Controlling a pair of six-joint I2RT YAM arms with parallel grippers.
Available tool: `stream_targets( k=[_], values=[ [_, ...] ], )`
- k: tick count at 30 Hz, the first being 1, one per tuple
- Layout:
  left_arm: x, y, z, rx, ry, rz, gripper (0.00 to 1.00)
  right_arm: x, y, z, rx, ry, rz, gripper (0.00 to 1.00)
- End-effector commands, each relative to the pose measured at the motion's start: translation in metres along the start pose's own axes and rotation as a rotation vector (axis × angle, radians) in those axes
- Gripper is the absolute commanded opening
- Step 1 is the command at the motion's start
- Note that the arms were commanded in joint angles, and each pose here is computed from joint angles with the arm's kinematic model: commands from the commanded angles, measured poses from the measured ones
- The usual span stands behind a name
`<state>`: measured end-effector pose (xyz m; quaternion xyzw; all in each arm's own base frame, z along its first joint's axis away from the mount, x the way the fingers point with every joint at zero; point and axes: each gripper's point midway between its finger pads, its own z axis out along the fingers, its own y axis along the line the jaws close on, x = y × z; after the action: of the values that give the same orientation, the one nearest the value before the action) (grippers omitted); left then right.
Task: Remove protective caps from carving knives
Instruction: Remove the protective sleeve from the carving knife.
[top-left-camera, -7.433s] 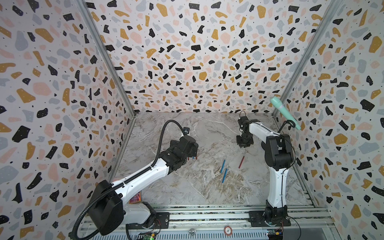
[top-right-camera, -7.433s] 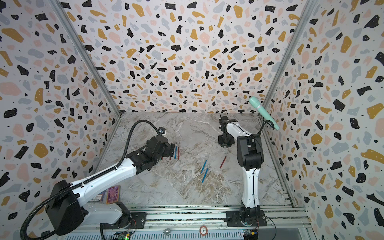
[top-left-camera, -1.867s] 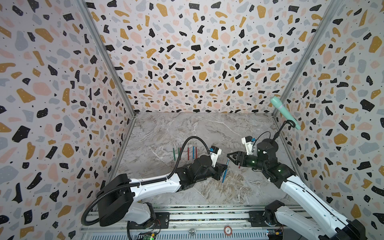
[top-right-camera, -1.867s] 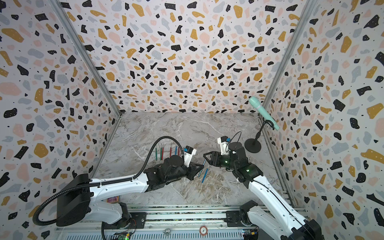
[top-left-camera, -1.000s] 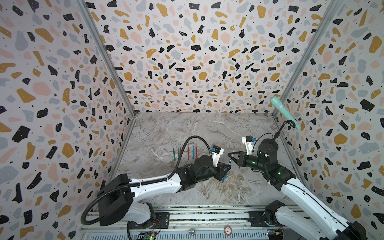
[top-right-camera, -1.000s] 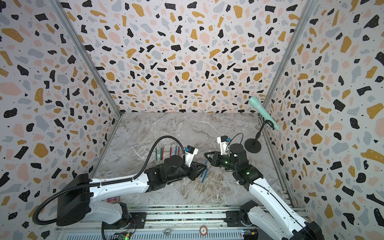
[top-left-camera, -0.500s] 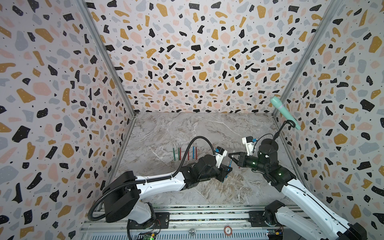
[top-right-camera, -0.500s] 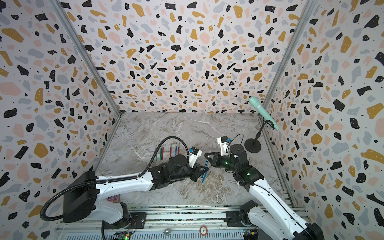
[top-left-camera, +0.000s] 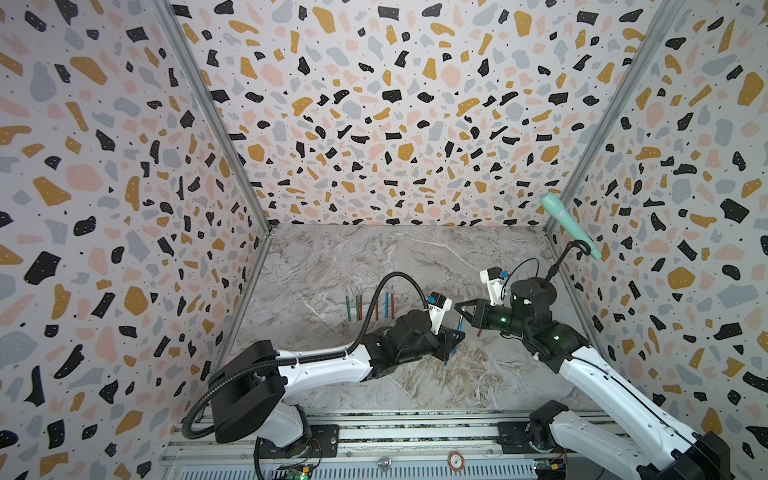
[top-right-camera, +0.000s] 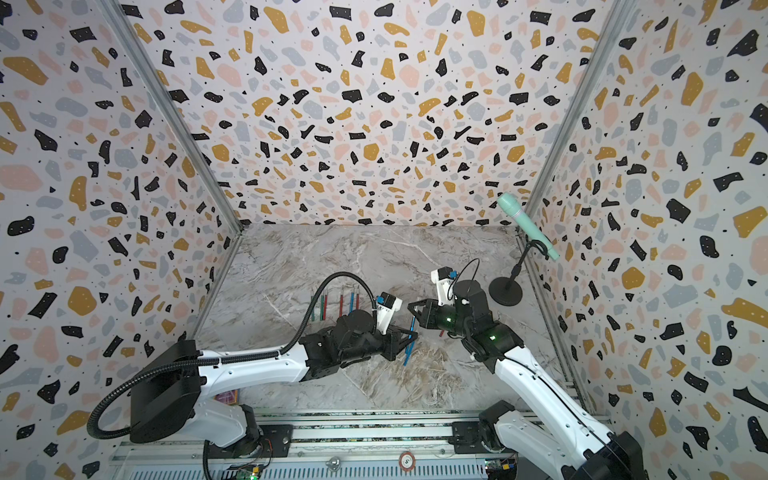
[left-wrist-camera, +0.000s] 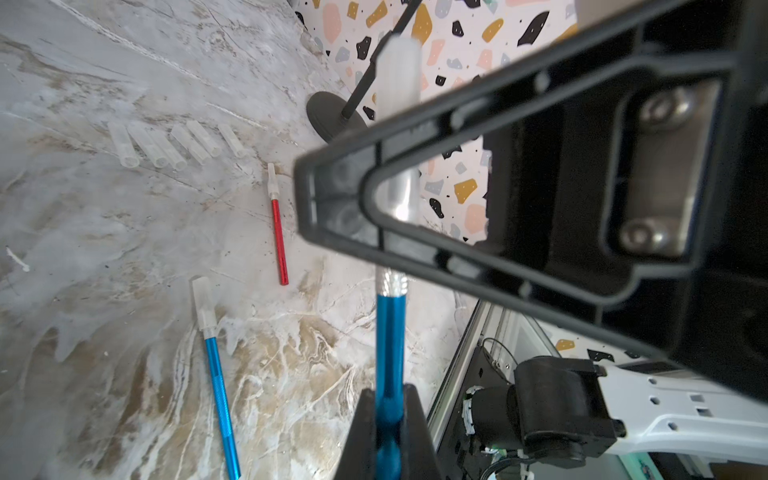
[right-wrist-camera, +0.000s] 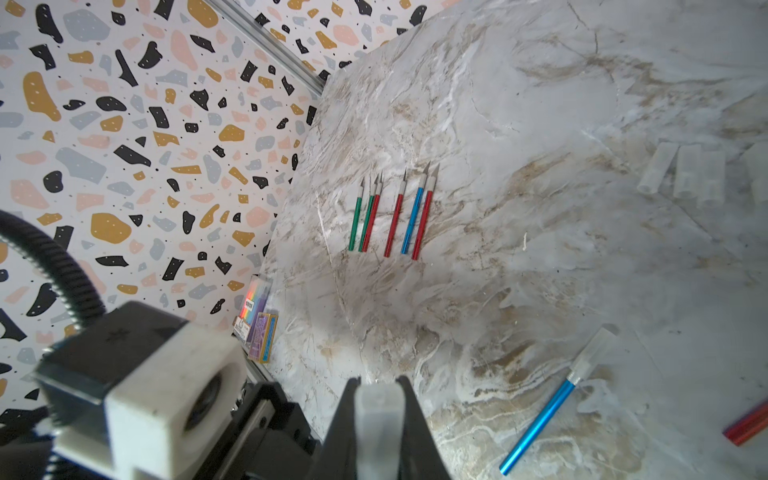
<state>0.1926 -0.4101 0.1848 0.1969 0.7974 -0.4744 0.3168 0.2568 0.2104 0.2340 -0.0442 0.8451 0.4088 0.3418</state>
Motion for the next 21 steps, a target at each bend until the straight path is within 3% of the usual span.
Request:
stream_targets(
  k=[1, 5, 9, 14, 21],
  values=[
    [0.024, 0.002, -0.001, 0.023, 0.052, -0.056, 0.0, -0.053, 0.024, -0.015, -0.019, -0.147, -0.075, 0.0],
    [0.025, 0.004, -0.006, 0.015, 0.039, -0.065, 0.0, -0.074, 0.015, -0.016, -0.022, -0.173, -0.062, 0.0],
    [0.02, 0.009, -0.011, -0.037, 0.031, -0.043, 0.0, -0.098, -0.002, -0.025, 0.059, -0.191, -0.074, 0.0],
    [-0.002, 0.047, -0.024, -0.28, -0.001, -0.018, 0.0, -0.112, -0.021, -0.055, 0.167, -0.219, -0.074, 0.0],
    [-0.032, 0.101, -0.02, -0.538, 0.021, -0.043, 0.0, -0.077, -0.055, -0.067, 0.329, -0.103, -0.104, 0.0]
  ],
)
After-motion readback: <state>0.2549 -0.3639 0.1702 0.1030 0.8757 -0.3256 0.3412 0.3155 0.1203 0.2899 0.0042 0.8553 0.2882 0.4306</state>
